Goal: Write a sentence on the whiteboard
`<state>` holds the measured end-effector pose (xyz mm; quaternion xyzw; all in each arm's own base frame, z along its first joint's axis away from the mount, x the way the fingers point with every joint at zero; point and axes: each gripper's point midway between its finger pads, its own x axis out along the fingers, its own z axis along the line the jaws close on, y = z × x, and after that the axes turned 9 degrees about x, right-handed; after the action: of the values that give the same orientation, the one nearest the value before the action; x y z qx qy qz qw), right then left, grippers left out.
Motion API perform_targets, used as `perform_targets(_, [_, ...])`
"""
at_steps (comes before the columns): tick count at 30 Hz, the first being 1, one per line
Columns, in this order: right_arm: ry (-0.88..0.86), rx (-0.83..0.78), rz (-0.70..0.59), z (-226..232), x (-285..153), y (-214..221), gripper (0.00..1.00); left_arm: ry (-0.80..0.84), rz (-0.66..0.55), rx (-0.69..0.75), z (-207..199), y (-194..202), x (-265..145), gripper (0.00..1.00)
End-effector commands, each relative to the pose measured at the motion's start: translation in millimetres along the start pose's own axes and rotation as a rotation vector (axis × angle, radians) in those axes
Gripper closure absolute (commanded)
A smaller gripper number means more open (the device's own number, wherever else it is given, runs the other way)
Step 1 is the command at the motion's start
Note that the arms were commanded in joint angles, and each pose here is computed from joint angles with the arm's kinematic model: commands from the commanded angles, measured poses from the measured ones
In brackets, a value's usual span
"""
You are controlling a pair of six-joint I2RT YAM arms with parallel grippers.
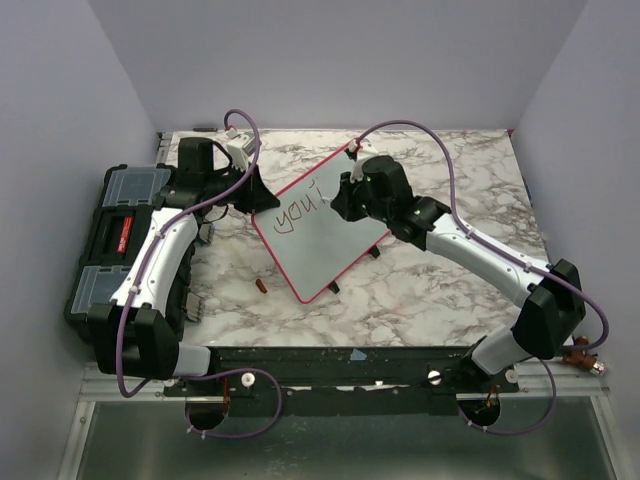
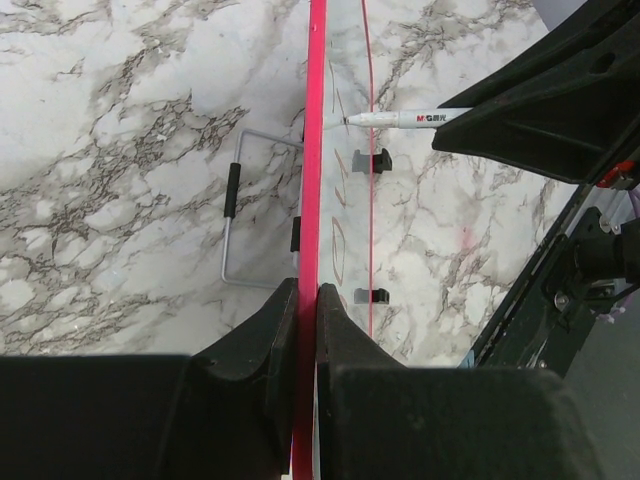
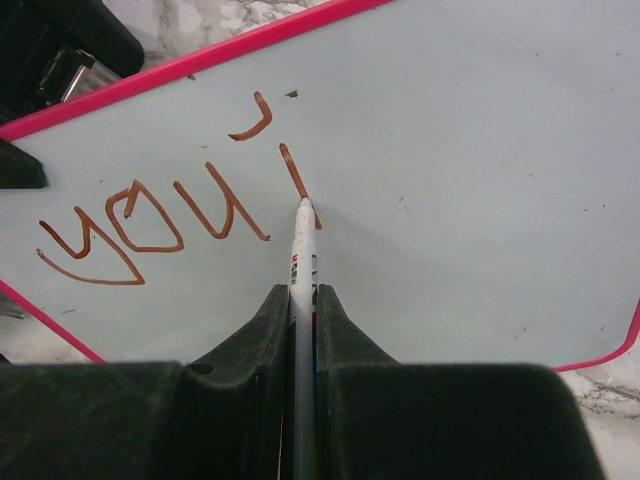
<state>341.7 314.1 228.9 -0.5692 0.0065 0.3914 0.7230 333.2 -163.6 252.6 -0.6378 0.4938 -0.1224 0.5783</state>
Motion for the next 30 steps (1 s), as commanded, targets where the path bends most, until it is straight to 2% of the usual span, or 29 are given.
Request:
perform_targets(1, [0.003,0.007,-0.006,3,4,-8,0.99,-0.038,-0.079,0.129,3,-27,-9,1.0])
perform_targets(30, [0.118,-0.046,-0.084,-11,7,-40,0.99,-0.031,-0.076,0.127,2,-25,-8,1.0])
